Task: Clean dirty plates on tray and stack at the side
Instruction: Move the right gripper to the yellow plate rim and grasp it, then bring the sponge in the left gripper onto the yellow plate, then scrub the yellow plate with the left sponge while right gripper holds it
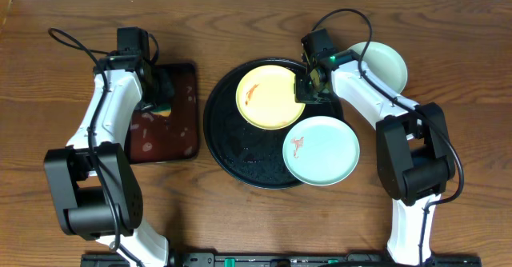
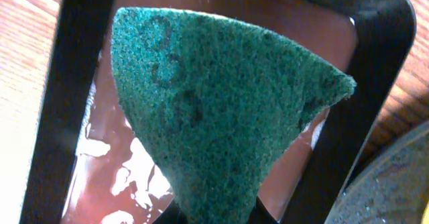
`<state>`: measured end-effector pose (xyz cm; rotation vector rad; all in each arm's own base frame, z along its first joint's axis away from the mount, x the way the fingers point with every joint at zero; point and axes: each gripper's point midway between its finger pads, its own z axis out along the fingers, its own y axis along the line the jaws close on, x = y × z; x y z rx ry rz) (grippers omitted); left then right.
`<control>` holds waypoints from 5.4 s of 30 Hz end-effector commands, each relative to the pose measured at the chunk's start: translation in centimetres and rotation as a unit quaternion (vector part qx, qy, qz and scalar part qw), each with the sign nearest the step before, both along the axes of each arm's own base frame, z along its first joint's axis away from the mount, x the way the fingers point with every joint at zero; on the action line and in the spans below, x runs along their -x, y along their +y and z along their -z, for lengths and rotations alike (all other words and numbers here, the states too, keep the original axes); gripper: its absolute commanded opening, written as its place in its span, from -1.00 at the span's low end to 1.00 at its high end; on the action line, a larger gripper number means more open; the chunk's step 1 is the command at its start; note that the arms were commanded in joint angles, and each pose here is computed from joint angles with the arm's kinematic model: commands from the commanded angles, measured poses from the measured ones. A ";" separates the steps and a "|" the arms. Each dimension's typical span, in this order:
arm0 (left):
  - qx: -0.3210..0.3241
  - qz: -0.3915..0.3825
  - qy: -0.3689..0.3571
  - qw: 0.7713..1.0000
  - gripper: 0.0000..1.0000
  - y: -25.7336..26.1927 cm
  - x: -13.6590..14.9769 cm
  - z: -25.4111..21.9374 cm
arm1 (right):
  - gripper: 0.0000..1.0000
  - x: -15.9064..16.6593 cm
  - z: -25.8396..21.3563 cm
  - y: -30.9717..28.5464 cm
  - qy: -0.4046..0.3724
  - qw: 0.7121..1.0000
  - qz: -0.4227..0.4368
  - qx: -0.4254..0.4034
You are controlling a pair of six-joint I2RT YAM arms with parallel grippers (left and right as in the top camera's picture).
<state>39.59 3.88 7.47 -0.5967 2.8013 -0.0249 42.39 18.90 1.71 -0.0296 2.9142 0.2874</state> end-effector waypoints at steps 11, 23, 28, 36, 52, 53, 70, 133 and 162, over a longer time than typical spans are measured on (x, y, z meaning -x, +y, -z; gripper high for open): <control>-0.034 0.002 -0.080 0.996 -0.85 0.8 -1.6 -4.9 | -0.97 1.4 0.7 2.0 0.017 0.998 -0.052 -0.020; 0.086 0.049 -0.142 0.985 -0.85 -4.3 -0.9 -10.1 | -0.98 2.3 0.2 3.9 0.021 0.992 -0.109 -0.057; 0.151 0.063 -0.125 0.979 -0.85 -9.1 -0.5 -9.7 | -0.98 2.4 0.1 5.2 0.008 0.989 -0.134 -0.059; 0.168 0.135 -0.058 0.975 -0.85 -18.3 0.5 -4.7 | -0.98 2.2 -0.2 5.8 0.004 0.990 -0.123 -0.063; 0.126 0.119 0.037 0.984 -0.85 -22.5 1.3 5.9 | -0.98 1.3 -1.0 5.0 0.002 0.995 -0.088 -0.052; 0.125 0.120 0.041 0.984 -0.85 -22.6 1.3 6.4 | -0.98 1.2 -1.0 5.0 0.002 0.995 -0.088 -0.052; -0.046 0.099 0.016 0.994 0.06 -16.8 0.1 5.3 | -0.98 1.4 -0.6 3.1 0.015 0.997 -0.068 -0.023; -0.058 0.147 0.076 0.984 -0.85 -16.9 2.3 9.6 | -0.98 1.3 -0.3 1.7 0.010 0.997 -0.070 0.015; 0.034 0.150 -0.037 0.987 0.42 -20.0 0.2 -0.1 | -0.81 1.4 -0.2 1.6 0.013 0.997 -0.070 0.017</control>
